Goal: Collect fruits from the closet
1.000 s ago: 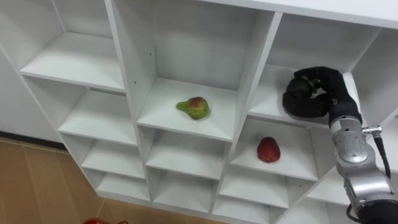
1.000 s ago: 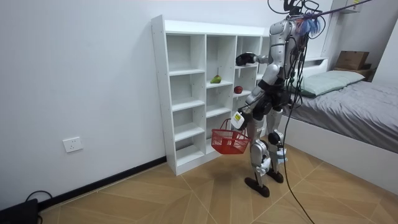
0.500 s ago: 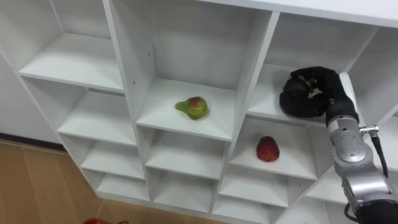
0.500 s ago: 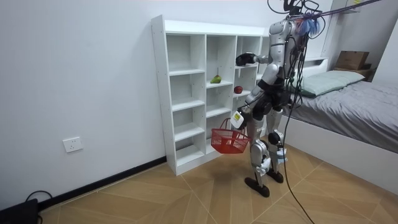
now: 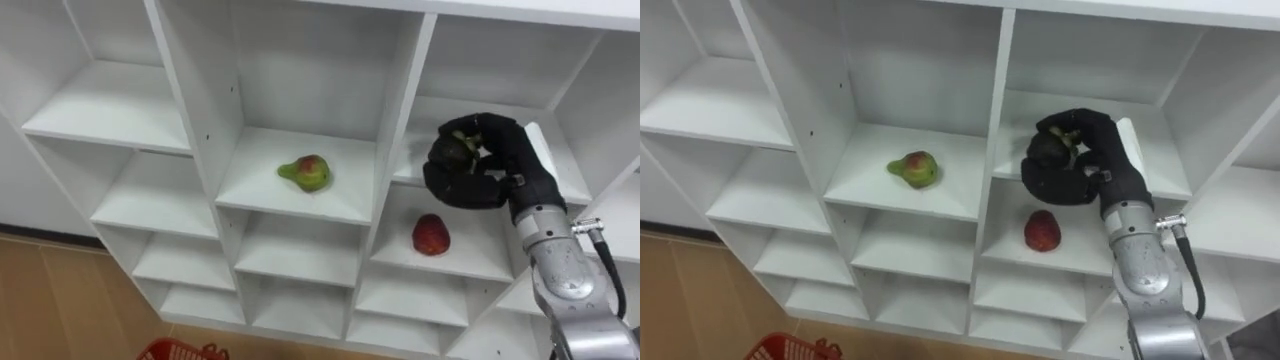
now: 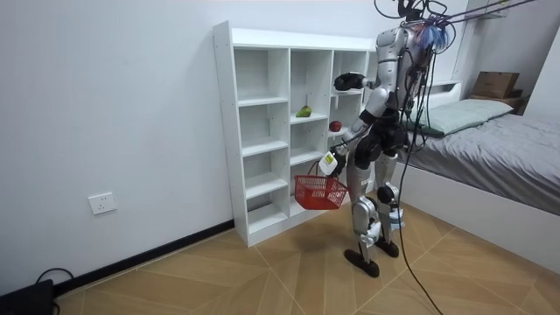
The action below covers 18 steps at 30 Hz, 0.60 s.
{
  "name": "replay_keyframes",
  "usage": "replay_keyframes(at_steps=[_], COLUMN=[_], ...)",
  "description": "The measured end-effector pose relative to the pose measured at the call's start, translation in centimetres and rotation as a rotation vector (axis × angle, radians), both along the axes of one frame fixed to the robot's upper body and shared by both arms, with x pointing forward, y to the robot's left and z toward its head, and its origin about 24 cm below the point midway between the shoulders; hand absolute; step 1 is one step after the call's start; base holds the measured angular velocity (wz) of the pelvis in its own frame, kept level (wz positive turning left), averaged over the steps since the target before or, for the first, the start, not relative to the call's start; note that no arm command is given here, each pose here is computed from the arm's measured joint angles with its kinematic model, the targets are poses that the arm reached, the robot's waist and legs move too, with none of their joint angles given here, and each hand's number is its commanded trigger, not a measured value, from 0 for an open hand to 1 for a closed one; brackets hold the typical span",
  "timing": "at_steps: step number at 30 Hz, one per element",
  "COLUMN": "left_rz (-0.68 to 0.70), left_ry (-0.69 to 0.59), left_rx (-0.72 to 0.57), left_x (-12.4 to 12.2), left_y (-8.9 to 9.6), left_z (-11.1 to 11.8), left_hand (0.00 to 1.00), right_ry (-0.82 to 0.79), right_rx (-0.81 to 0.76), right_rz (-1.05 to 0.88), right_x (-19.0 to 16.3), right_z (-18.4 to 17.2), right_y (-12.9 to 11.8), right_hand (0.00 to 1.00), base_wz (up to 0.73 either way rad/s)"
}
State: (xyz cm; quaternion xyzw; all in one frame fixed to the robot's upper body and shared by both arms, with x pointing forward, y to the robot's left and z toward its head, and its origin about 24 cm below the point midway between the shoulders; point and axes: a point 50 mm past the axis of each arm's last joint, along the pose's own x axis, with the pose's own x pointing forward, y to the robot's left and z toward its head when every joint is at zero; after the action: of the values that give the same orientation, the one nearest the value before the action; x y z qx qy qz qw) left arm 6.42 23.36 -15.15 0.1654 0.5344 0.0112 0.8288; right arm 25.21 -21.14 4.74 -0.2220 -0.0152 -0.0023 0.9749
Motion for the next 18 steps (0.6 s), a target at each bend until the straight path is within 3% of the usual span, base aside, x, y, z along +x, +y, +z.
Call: replay_keyframes(at_steps=[11,18], left_rz=[0.008,-0.006], left_ry=[-0.009,-0.064], left_rx=[0.001,-0.005], left_x=[0.0,1.4], left_y=[-0.3,-0.7], left_z=[0.0,0.4], left_hand=[1.00,1.00], right_ry=[-0.077,-0.013], right_rx=[-0.041,-0.033], right_rz=[0.130,0.189], right_x=[-1.6,-2.1], right_z=[2.5,1.7], right_y=[1.8,2.6], right_hand=[1.00,1.00], base_wz=[-0.10,-0.04])
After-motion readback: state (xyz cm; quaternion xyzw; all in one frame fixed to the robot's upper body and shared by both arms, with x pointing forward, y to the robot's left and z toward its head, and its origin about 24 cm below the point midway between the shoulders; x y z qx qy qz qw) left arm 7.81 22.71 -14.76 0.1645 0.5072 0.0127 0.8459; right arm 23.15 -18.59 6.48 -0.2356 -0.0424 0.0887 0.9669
